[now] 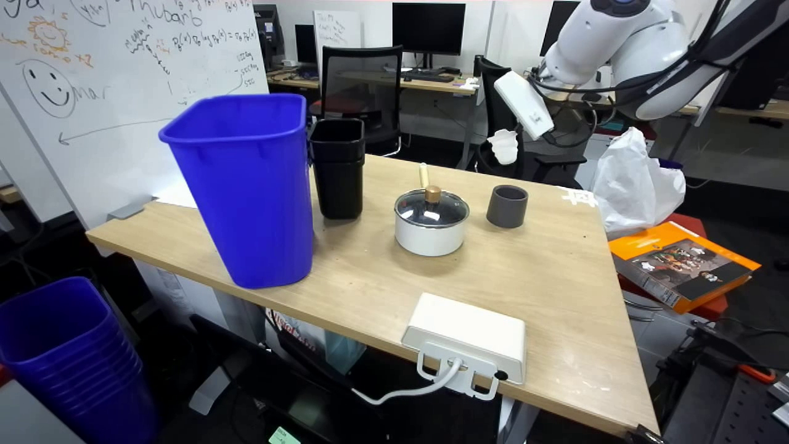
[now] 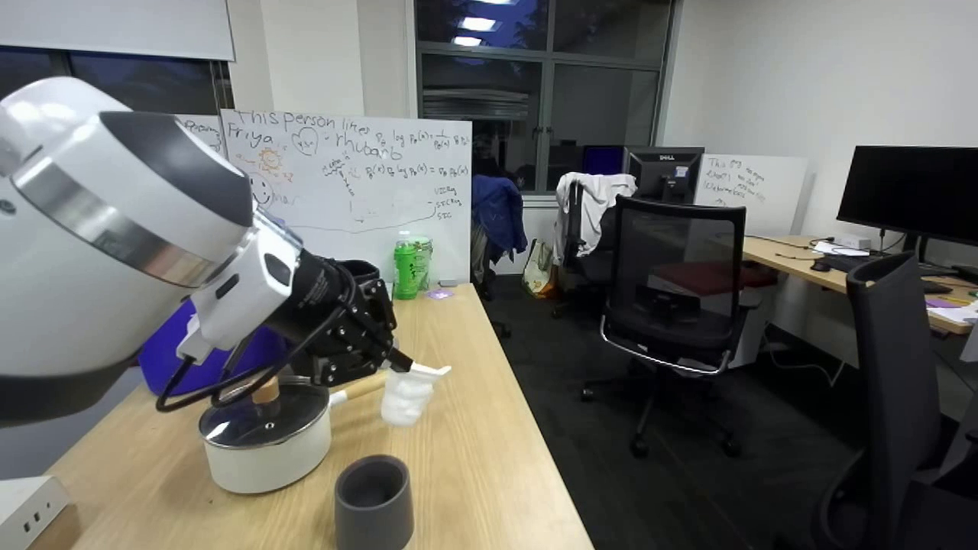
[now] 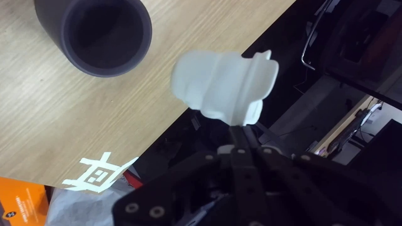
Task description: Pick up the white object and put in the gray thing
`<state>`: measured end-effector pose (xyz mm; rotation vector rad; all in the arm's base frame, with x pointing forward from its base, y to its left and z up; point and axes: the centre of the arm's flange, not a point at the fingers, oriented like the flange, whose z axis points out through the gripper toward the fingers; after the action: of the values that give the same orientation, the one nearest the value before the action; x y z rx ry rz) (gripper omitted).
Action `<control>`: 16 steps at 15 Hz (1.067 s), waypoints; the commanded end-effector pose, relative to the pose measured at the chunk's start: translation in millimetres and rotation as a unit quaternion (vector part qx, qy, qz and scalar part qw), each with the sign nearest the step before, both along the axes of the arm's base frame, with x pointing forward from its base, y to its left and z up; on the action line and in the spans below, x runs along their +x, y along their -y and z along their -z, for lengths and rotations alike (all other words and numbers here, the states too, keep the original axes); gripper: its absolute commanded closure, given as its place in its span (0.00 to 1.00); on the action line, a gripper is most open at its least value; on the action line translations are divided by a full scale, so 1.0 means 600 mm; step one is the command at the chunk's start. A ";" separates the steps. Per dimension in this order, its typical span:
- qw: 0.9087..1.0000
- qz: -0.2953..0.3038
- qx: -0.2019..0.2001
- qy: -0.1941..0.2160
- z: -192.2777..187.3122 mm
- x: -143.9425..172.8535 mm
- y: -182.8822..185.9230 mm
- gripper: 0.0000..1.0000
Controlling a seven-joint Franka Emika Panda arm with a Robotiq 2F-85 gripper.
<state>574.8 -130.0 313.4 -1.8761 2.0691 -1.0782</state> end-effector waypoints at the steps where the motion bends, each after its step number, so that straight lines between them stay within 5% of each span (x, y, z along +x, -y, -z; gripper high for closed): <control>1: 0.999 -0.001 0.033 0.020 0.057 -0.040 -0.011 1.00; 16: 0.998 -0.014 0.069 0.003 0.102 -0.094 -0.039 1.00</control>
<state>541.4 -117.3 285.4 -1.8492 2.0611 -0.9053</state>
